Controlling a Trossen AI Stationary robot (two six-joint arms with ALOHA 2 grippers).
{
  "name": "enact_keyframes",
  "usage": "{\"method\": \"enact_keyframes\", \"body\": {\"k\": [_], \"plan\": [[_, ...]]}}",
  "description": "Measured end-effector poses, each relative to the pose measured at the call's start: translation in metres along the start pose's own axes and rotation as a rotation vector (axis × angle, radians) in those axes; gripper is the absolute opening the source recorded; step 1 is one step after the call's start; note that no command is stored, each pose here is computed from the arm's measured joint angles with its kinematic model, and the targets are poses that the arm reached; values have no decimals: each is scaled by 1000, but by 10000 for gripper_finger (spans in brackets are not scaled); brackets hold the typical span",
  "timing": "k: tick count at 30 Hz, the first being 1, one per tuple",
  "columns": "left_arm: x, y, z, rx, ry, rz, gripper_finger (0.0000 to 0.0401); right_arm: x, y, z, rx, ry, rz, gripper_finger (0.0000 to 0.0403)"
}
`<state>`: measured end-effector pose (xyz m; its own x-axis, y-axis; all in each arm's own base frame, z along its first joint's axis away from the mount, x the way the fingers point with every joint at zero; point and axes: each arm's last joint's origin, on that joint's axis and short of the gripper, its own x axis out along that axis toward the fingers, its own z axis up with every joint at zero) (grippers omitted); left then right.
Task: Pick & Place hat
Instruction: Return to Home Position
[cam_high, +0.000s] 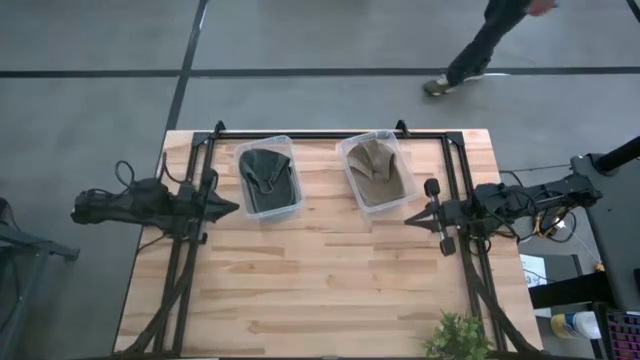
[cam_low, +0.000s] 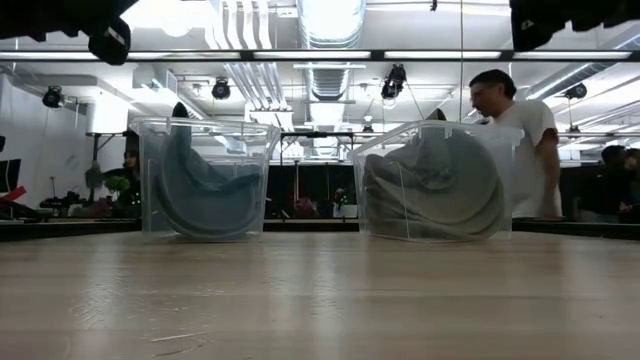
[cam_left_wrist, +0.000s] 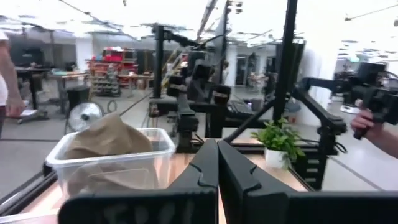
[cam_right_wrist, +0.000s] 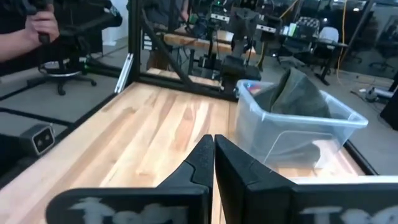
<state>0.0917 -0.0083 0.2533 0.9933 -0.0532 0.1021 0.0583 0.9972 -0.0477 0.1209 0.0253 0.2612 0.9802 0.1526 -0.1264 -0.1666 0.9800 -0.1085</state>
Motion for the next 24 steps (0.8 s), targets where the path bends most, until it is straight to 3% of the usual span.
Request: {"method": "enact_keyframes", "body": {"k": [11,24], "plan": [[-9,1,-23,7,-34,-25,0,9,6,-46,-10,-37,14,9],[-20,1,-14,14,-17,-21,0,-33,5,-54,-39,-134,31,9]]}}
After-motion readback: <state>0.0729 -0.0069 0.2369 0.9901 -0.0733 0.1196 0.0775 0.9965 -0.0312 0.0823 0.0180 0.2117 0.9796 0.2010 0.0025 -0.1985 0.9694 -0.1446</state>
